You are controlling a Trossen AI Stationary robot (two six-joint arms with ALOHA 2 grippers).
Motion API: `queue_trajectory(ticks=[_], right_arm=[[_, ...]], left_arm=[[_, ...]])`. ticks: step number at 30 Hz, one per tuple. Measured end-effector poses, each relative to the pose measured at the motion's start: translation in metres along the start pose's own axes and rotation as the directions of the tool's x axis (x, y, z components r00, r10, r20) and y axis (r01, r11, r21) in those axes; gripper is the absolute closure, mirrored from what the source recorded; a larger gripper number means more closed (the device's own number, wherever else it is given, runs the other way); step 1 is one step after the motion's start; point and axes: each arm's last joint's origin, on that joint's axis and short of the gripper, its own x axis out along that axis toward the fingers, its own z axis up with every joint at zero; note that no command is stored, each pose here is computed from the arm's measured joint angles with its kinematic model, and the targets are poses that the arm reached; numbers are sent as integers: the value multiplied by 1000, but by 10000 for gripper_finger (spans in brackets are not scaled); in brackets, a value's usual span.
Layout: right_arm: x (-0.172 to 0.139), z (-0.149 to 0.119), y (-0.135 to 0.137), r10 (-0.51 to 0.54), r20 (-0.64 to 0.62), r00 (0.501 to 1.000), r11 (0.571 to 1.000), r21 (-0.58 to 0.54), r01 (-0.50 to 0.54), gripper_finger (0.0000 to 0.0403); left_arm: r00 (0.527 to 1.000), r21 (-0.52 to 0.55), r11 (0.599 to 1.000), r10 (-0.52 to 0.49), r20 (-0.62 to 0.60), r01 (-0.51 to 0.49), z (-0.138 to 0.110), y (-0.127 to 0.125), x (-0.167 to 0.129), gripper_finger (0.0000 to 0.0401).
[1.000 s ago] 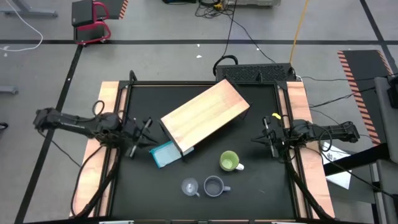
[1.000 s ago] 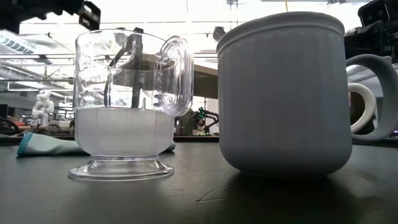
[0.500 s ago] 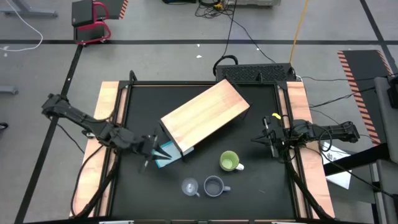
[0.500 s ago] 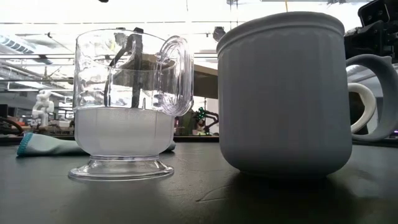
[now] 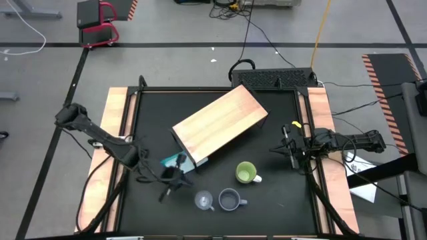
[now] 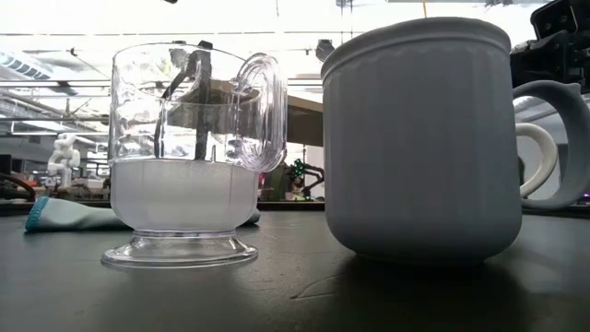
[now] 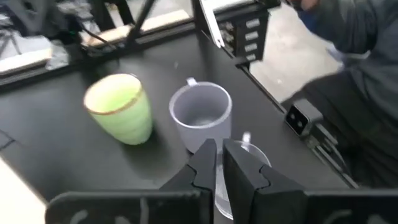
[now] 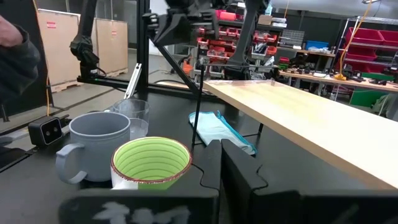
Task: Stack small to large cups/mugs on shelf
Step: Put the transparent mug on the shelf
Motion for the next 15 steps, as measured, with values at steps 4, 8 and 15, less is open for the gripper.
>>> queue_trajectory(ticks=[4, 8, 15], right_arm=[[0, 0, 0, 0, -1, 1000, 1000, 0, 0, 403], [0, 0, 0, 0, -1, 1000, 1000, 0, 0, 403], [0, 0, 0, 0, 0, 1000, 1000, 0, 0, 403]], left_arm=[[999, 39, 999, -22, -49, 24, -4, -9, 13, 371], [994, 85, 993, -71, -86, 78, -7, -19, 19, 371], [995, 113, 990, -80, -65, 87, -2, -29, 27, 371]])
